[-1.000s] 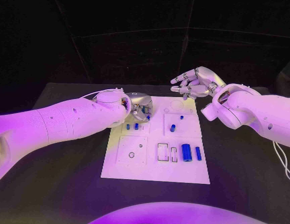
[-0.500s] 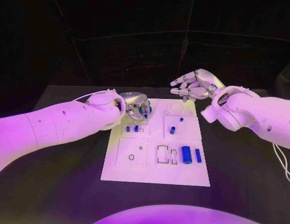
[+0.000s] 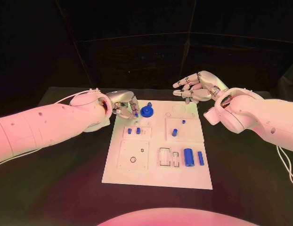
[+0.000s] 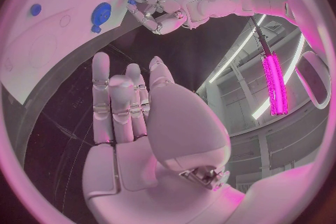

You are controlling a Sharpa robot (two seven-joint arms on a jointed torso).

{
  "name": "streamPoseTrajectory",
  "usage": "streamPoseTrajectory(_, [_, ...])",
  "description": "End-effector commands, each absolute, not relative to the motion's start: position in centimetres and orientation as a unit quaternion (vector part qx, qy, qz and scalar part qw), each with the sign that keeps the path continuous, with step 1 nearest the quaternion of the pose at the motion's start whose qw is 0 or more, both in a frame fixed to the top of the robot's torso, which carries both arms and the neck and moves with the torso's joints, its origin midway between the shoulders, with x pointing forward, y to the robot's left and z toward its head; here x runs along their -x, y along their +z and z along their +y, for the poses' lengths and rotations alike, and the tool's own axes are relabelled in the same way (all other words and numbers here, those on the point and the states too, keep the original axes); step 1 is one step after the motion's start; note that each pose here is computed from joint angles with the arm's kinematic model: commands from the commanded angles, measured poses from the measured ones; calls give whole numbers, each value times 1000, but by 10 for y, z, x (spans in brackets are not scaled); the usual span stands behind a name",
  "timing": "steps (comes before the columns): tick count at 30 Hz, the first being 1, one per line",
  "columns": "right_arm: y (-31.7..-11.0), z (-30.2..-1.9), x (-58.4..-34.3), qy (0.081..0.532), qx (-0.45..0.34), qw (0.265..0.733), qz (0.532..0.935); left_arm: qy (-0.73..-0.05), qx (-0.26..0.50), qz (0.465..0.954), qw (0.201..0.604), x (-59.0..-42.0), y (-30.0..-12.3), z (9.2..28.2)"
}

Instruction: Assemble the parts on the task board

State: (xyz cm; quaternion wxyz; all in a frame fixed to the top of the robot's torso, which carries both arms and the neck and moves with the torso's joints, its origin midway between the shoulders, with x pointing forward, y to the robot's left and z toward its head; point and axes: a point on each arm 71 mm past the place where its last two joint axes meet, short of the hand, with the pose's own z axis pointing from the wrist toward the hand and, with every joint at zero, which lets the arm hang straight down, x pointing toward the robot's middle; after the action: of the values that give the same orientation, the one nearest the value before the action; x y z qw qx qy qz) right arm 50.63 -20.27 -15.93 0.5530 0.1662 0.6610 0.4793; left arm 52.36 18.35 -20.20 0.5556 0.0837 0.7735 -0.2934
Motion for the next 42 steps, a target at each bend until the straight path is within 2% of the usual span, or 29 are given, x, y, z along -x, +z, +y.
streamPoseTrajectory(1, [-158,-202,-506,483,-163,552,660,-298,-74,784,539,-523,-203,185])
streamPoseTrajectory(27, [-158,-199,-506,485,-163,550,660,-280,-76,812,506,-527,-220,181])
streamPoseTrajectory(42, [-158,-198,-506,486,-162,550,660,-285,-78,811,506,-526,-221,176])
